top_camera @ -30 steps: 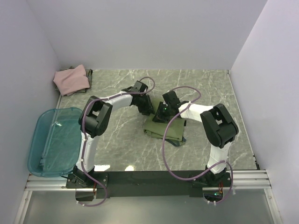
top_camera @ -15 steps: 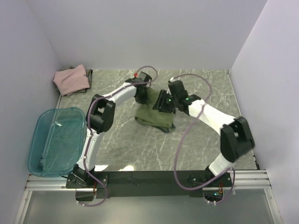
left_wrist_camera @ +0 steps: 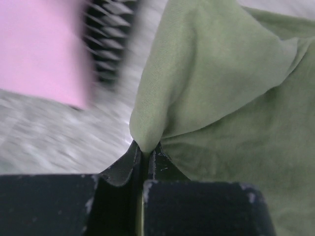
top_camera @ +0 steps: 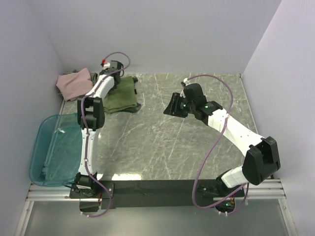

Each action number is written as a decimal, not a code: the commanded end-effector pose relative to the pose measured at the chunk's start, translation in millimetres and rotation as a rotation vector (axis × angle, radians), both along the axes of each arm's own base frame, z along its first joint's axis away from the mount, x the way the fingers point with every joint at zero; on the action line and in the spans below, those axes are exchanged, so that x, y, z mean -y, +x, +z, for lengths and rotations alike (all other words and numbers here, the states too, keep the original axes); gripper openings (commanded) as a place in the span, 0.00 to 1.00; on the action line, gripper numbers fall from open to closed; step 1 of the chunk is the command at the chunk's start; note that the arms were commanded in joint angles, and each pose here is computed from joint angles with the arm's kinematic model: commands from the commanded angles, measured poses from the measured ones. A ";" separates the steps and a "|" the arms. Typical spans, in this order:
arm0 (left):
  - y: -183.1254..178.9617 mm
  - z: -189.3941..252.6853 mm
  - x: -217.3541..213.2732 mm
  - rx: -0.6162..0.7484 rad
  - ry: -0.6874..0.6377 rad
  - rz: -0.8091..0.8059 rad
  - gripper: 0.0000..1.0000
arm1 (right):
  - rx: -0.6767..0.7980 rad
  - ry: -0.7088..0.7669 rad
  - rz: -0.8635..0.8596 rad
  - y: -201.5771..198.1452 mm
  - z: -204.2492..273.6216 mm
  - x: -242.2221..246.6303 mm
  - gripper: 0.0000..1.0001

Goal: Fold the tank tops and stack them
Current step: Neatly place the folded tank top to the corner

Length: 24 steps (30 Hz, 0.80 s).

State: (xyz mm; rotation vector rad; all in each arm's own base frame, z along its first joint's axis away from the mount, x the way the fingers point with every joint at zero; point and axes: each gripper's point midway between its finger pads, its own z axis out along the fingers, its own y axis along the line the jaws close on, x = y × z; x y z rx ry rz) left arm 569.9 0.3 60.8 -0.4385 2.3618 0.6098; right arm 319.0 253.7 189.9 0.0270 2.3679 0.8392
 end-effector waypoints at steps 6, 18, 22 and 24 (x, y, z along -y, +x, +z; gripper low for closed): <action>36.1 74.9 -63.3 0.185 0.146 0.057 0.00 | -0.020 -0.024 0.068 -4.6 -16.5 -7.7 0.51; 52.4 136.3 -97.9 0.316 0.222 0.058 0.00 | -0.058 -0.022 0.099 -0.7 -43.4 -16.8 0.51; 53.0 150.7 -106.5 0.327 0.264 0.058 0.00 | -0.065 -0.004 0.122 -0.8 -46.8 -23.0 0.51; 52.3 161.0 -113.8 0.348 0.259 0.065 0.00 | -0.073 0.003 0.125 0.2 -49.3 -24.7 0.51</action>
